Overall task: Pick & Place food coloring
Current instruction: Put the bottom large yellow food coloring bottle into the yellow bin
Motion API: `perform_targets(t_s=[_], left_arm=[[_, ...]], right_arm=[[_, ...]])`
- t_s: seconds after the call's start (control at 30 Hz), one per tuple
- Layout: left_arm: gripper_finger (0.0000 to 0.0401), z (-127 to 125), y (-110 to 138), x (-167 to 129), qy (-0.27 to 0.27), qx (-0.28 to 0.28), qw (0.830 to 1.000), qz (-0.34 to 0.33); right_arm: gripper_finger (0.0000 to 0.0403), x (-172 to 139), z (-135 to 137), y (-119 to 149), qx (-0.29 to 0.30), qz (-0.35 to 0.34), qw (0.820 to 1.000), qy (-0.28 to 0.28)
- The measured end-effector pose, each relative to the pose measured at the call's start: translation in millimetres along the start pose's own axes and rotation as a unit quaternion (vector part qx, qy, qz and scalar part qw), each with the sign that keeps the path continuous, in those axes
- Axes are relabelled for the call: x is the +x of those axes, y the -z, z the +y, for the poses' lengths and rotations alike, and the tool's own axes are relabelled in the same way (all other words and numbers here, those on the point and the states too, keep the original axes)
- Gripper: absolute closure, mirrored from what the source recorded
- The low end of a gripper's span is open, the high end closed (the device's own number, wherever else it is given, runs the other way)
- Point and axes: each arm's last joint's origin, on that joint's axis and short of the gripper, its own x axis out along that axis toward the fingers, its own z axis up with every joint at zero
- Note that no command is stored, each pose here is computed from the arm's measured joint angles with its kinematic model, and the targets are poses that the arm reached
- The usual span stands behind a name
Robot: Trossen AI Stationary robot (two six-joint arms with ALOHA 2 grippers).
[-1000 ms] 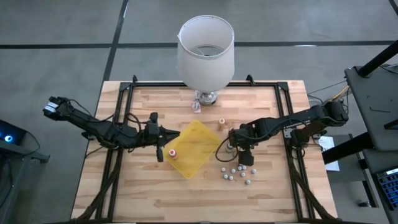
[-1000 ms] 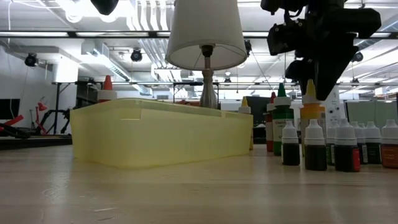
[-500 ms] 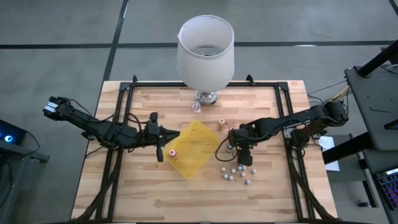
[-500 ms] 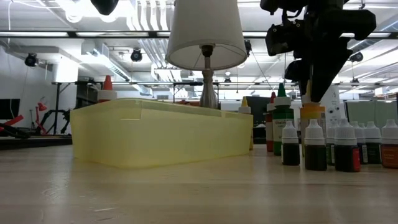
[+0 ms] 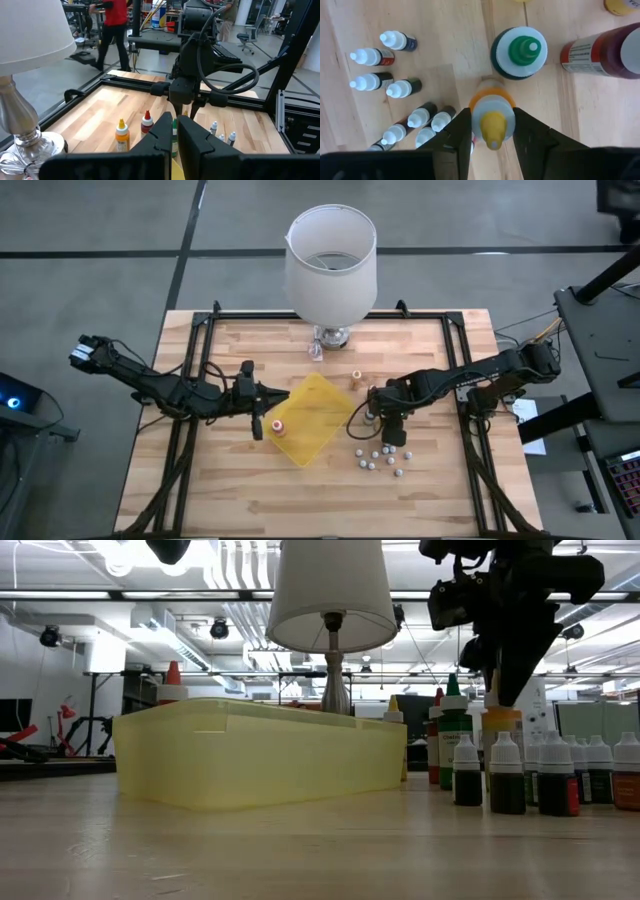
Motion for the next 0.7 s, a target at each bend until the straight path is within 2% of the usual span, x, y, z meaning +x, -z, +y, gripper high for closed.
perform_targets(t_s=[0.2,0.53,0.7], left_arm=[[0.0401,0.0,-0.1,0.0,0.000,0.000,1.000,0.000],[0.0401,0.0,0.0,0.0,0.000,0.000,1.000,0.000],[0.0401,0.0,0.0,0.0,0.000,0.000,1.000,0.000]], right_arm=[[0.0296,-12.6,1.4,1.5,0.015,0.007,1.000,-0.017],[0.0296,-77.9,10.6,-13.4,0.013,-0.014,1.000,-0.023],[0.0296,-107.5,16.2,-25.1,0.008,-0.062,0.997,-0.039]])
